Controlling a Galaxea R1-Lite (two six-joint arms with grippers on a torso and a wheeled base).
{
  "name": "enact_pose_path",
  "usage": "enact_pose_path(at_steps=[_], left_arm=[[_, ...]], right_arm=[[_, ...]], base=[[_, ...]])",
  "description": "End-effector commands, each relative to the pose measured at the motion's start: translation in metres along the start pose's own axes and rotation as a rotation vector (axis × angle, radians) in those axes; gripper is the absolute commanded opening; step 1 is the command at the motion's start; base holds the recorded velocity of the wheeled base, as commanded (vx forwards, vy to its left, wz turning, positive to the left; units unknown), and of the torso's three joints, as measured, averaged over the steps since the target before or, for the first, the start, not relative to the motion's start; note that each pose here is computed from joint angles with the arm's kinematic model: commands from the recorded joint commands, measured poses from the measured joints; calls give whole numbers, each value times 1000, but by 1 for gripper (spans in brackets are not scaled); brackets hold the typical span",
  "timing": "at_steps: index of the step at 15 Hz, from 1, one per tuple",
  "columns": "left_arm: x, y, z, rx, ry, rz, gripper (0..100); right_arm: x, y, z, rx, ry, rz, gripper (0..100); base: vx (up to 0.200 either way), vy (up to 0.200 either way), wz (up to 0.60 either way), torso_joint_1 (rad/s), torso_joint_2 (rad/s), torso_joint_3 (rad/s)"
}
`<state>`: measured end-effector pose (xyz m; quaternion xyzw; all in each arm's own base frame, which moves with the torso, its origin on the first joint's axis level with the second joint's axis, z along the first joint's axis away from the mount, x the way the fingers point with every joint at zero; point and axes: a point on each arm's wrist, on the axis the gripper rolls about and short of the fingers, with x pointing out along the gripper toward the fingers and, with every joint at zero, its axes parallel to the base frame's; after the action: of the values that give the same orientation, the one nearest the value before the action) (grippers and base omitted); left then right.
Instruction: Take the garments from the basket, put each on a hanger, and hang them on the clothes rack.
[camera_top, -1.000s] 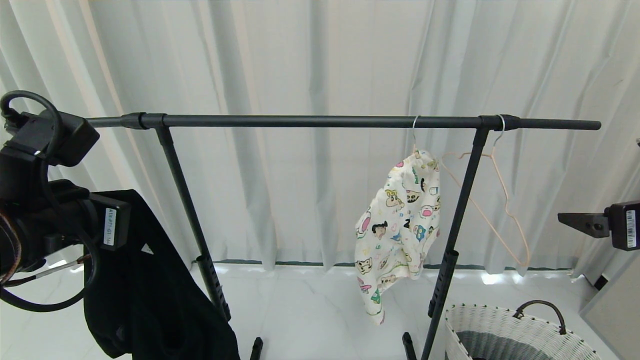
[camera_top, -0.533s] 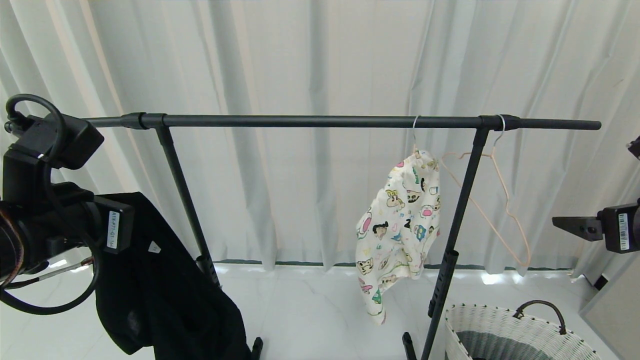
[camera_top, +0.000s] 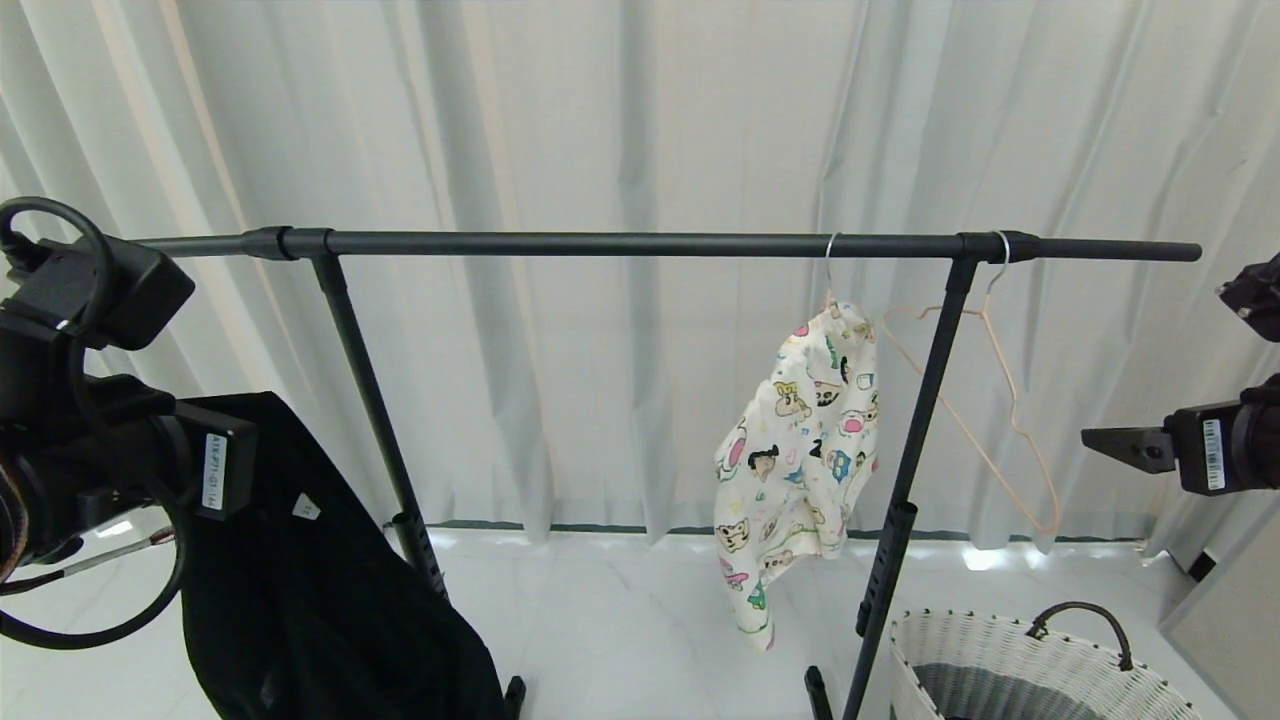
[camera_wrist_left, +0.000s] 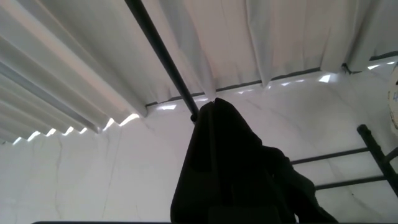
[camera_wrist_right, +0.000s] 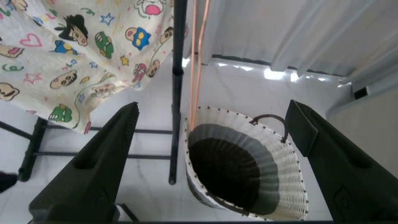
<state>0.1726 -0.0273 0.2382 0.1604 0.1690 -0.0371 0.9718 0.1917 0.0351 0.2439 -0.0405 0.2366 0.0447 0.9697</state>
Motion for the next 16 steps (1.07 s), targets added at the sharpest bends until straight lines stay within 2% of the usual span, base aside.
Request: enact_pose_path(at_steps=[1,4,8,11,16], left_arm=[[-2,0,-1,0,0,1,0],[-2,-1,-3,-1,3,-1,0],[-2,-1,-3,-1,1,-1,0],[-11,-1,-10,0,-1,1,0],[-20,-1,-14,6,-15,8,0]], right_arm=[[8,1,0,-1,10,1,100],[12,1,0,-1,18,1,100],[28,2,-1,2,35,13,100],[61,-2,-6,73,72,9,100],[109,0,-25,82,89,27,100]], base=[[200,0,0,-17,2,7],[200,0,0,7,1,2],[0,0,0,0,0,0],[0,0,0,0,0,0],[0,0,0,0,0,0]])
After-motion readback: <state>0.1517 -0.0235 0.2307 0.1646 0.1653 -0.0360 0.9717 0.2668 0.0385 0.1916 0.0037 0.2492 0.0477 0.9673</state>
